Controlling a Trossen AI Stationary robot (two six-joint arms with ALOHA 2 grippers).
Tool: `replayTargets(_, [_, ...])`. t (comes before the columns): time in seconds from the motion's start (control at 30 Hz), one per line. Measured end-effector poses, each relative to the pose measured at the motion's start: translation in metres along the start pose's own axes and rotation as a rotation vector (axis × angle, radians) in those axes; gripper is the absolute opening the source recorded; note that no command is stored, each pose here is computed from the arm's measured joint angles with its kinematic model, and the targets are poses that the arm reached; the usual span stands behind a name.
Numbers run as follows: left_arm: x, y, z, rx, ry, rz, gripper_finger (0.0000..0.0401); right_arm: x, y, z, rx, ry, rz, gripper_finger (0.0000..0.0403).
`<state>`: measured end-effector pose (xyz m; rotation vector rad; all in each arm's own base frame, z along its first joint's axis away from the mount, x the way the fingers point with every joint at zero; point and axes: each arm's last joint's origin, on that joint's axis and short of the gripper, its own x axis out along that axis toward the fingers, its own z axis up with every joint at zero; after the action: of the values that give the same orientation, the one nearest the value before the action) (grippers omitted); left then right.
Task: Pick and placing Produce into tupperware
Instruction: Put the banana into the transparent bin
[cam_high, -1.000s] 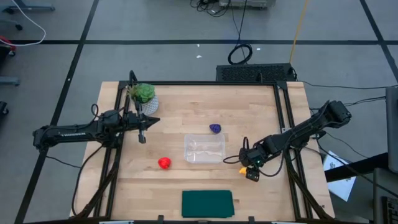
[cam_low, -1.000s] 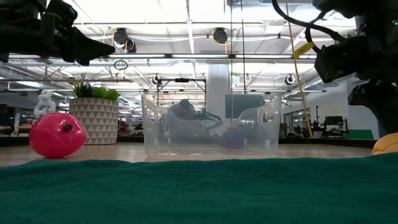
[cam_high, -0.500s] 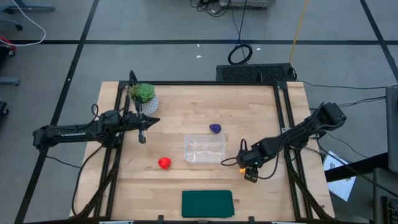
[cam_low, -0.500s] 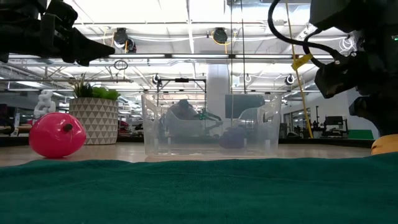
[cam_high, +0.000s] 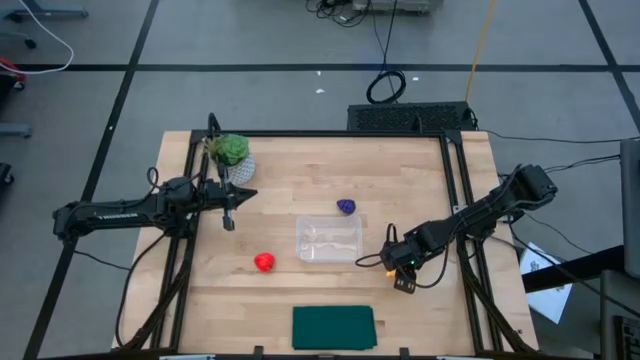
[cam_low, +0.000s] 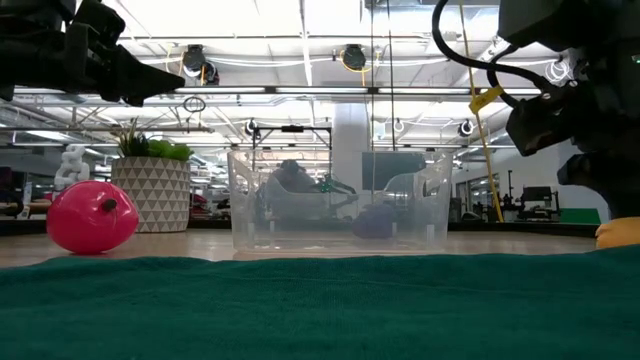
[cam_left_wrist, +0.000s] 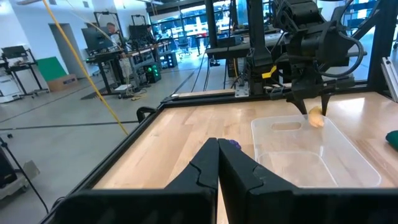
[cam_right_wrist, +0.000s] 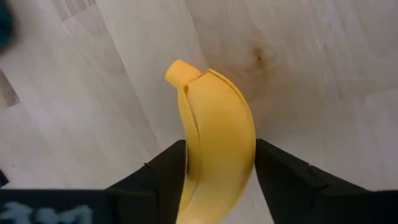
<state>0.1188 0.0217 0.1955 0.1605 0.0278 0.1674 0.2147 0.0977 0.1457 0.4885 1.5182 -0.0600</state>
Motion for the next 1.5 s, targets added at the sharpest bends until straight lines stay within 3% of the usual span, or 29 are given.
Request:
replayTargets(0.23, [0.000,0.000,0.000,0.000,0.000,0.000,0.0005,0.000,0.000,0.000,-0.001,-0.001,0.002,0.0126])
replayTargets(0.5, [0.000,0.000,0.000,-0.001,-0.001,0.000,0.0006,-0.007,-0.002,0.001,0.006,-0.018,0.015,0.0143])
replayTargets(1.13, [0.000,0.000,0.000,-0.002,0.002,0.013,0.0005,-0.043,-0.005,0.006,-0.011,-0.100,0.138,0.0138])
replayTargets(1.5, [0.000,0.000,0.000,-0.002,0.003,0.016,0.0006,-0.074,0.006,0.014,-0.064,-0.129,0.078,0.0137])
